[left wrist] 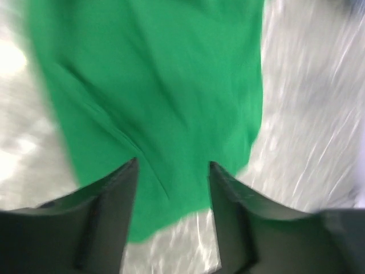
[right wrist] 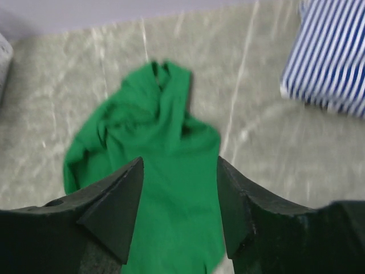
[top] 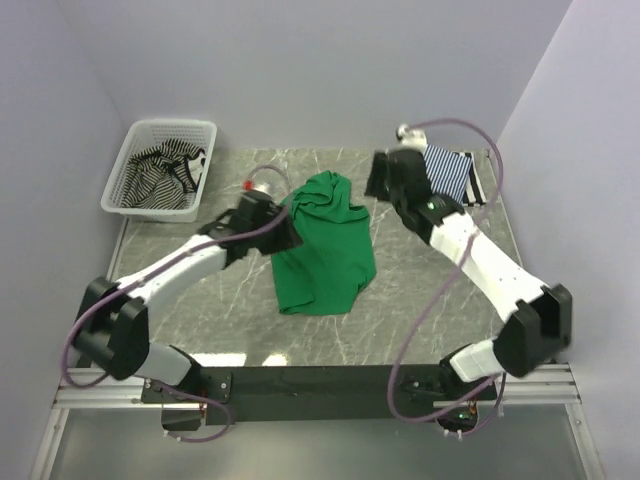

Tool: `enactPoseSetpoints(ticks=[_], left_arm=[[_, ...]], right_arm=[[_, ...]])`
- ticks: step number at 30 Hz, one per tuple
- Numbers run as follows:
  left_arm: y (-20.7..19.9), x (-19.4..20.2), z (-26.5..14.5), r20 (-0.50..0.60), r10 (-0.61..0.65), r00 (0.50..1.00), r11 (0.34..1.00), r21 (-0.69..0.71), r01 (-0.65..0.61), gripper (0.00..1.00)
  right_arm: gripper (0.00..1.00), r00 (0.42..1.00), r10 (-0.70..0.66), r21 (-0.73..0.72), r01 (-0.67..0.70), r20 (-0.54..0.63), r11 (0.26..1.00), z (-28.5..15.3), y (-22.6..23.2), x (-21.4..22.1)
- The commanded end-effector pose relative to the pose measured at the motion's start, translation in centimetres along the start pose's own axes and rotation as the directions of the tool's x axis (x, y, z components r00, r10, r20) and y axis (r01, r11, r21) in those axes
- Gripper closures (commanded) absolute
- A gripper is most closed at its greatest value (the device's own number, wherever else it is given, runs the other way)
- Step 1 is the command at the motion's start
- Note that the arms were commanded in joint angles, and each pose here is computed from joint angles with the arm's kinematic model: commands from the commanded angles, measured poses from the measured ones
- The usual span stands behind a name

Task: Fold and stack the tank tops
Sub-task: Flatten the tank top out

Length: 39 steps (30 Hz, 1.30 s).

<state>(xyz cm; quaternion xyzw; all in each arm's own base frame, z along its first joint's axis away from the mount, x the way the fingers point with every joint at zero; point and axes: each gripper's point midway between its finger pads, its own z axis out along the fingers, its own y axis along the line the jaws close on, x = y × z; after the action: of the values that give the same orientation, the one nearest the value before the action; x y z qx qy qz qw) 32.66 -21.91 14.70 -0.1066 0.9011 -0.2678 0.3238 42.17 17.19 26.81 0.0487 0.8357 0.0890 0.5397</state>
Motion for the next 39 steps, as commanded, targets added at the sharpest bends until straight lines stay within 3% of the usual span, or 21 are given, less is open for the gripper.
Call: enactPoseSetpoints(ticks=[1,2,5,14,27,34,37,39], left_arm=[[-0.6,4.7,1.1,-0.128,0.152,0.980,0.984,-0.070,-0.162,0.45],[-0.8,5.0,1.4,-0.130,0.174,0.976,0.979,-0.083,-0.185,0.51],[-1.9,7.0,2.3,-0.167,0.248,0.954,0.958,-0.104,-0.267,0.56],[-2.5,11.5,4.1,-0.279,0.360,0.890,0.892,-0.178,-0.417,0.57],[-0.7,14.5,4.3,-0.330,0.395,0.858,0.820,-0.295,-0.491,0.53],[-0.5,14.9,5.1,-0.335,0.406,0.851,0.812,-0.295,-0.503,0.54],[-0.6,14.7,5.2,-0.322,0.408,0.854,0.813,-0.299,-0.500,0.57],[-0.6,14.6,5.1,-0.318,0.411,0.855,0.811,-0.301,-0.502,0.66]], right_arm=[[0.40,0.991,0.076,0.042,-0.071,-0.110,0.997,-1.2,-2.1,6.8],[0.40,0.987,0.078,0.039,-0.073,-0.141,0.997,-2.2,-3.1,9.0],[0.42,0.978,0.104,0.030,-0.100,-0.183,0.995,-3.8,-4.1,12.2],[0.43,0.947,0.142,-0.020,-0.154,-0.289,0.988,-5.0,-4.5,17.8],[0.45,0.927,0.149,-0.041,-0.174,-0.344,0.984,-4.5,-4.2,20.6],[0.46,0.920,0.155,-0.037,-0.180,-0.359,0.983,-4.3,-4.3,21.6],[0.45,0.920,0.156,-0.035,-0.180,-0.360,0.983,-4.3,-4.4,21.8],[0.46,0.916,0.159,-0.031,-0.183,-0.367,0.983,-4.3,-4.5,22.1]])
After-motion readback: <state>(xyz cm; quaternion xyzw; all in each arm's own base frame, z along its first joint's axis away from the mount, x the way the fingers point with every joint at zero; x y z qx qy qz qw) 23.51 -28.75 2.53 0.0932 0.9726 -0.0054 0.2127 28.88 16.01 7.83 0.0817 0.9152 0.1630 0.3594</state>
